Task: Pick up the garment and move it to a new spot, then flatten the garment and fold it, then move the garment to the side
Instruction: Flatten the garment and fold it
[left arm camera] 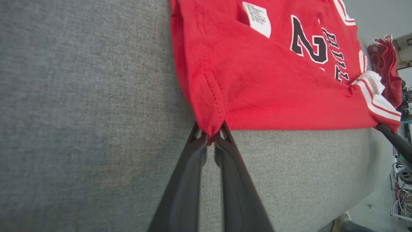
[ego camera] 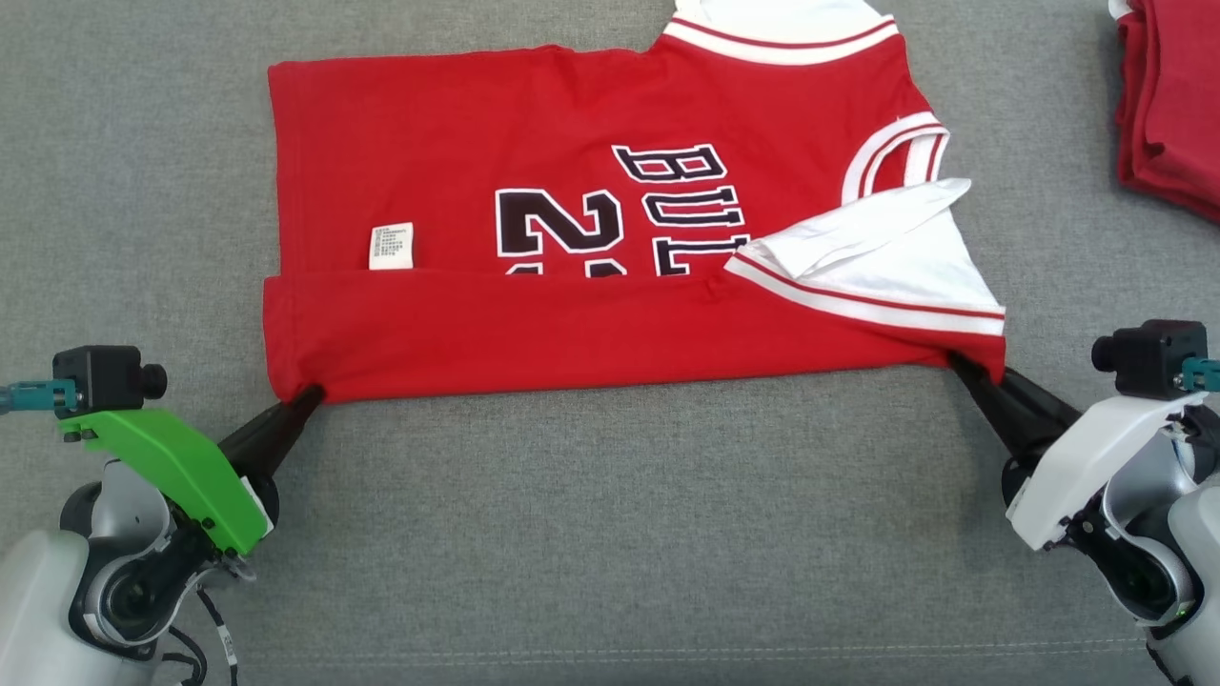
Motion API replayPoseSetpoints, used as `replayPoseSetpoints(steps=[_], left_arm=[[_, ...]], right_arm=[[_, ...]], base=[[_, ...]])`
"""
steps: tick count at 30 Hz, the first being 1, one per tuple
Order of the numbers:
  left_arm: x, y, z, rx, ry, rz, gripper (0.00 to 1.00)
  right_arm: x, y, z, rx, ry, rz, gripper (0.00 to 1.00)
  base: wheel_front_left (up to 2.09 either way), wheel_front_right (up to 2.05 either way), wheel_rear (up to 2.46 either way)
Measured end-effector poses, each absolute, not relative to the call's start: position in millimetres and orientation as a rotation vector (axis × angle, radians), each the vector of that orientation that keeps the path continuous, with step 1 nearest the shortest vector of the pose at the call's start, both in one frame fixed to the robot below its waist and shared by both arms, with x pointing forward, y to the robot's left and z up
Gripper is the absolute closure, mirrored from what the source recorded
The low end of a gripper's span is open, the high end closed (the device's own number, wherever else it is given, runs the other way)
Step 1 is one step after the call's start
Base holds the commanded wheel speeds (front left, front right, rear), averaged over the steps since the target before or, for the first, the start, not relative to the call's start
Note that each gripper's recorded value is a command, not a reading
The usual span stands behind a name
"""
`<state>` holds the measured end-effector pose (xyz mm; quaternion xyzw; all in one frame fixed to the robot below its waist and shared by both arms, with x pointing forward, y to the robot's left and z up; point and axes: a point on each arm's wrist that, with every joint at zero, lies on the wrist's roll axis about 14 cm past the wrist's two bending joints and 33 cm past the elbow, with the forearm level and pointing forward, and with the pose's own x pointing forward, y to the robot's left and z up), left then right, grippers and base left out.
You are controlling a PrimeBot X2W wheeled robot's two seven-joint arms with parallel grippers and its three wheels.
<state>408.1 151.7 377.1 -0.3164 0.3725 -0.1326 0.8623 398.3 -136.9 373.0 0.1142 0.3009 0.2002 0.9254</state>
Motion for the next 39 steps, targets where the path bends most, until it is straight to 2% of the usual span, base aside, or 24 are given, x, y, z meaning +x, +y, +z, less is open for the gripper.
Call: replayPoseSetpoints(steps=[9, 16, 26, 28, 29, 30, 31, 32, 33, 34, 35, 36, 39], left_arm=[[374, 165, 370, -0.653, 0.850, -0.257, 1.00], [340, 164, 362, -0.674, 0.905, -0.254, 1.00], [325, 164, 370, -0.659, 0.905, -0.277, 1.00], [322, 163, 371, -0.656, 0.903, -0.283, 1.00], [322, 161, 372, -0.656, 0.901, -0.288, 1.00], [320, 160, 373, -0.655, 0.901, -0.291, 1.00], [319, 160, 373, -0.658, 0.900, -0.291, 1.00], [318, 160, 374, -0.659, 0.899, -0.291, 1.00], [317, 160, 375, -0.662, 0.894, -0.290, 0.90], [317, 159, 376, -0.665, 0.890, -0.289, 0.74], [316, 159, 376, -0.664, 0.887, -0.291, 0.61], [315, 159, 377, -0.649, 0.885, -0.292, 0.01], [311, 164, 377, -0.620, 0.871, -0.281, 0.00]], right_arm=[[352, -129, 369, 0.291, 0.687, 0.424, 1.00], [318, -133, 368, 0.331, 0.723, 0.384, 1.00], [301, -139, 377, 0.334, 0.704, 0.351, 1.00], [301, -140, 378, 0.327, 0.698, 0.353, 0.86], [301, -141, 378, 0.321, 0.698, 0.350, 0.69], [302, -142, 379, 0.312, 0.696, 0.348, 0.56], [302, -143, 379, 0.305, 0.696, 0.343, 0.52], [302, -144, 378, 0.299, 0.697, 0.344, 0.40], [302, -144, 378, 0.292, 0.697, 0.346, 0.12], [302, -144, 378, 0.288, 0.696, 0.347, 0.00], [303, -144, 378, 0.285, 0.696, 0.343, 0.00], [303, -144, 378, 0.283, 0.695, 0.345, 0.00], [303, -141, 381, 0.282, 0.687, 0.356, 0.00]], base=[[0.00, 0.00, 0.00], [0.00, 0.00, 0.00], [0.00, 0.00, 0.00], [0.00, 0.00, 0.00], [0.00, 0.00, 0.00], [0.00, 0.00, 0.00], [0.00, 0.00, 0.00], [0.00, 0.00, 0.00], [0.00, 0.00, 0.00], [0.00, 0.00, 0.00], [0.00, 0.00, 0.00], [0.00, 0.00, 0.00], [0.00, 0.00, 0.00]])
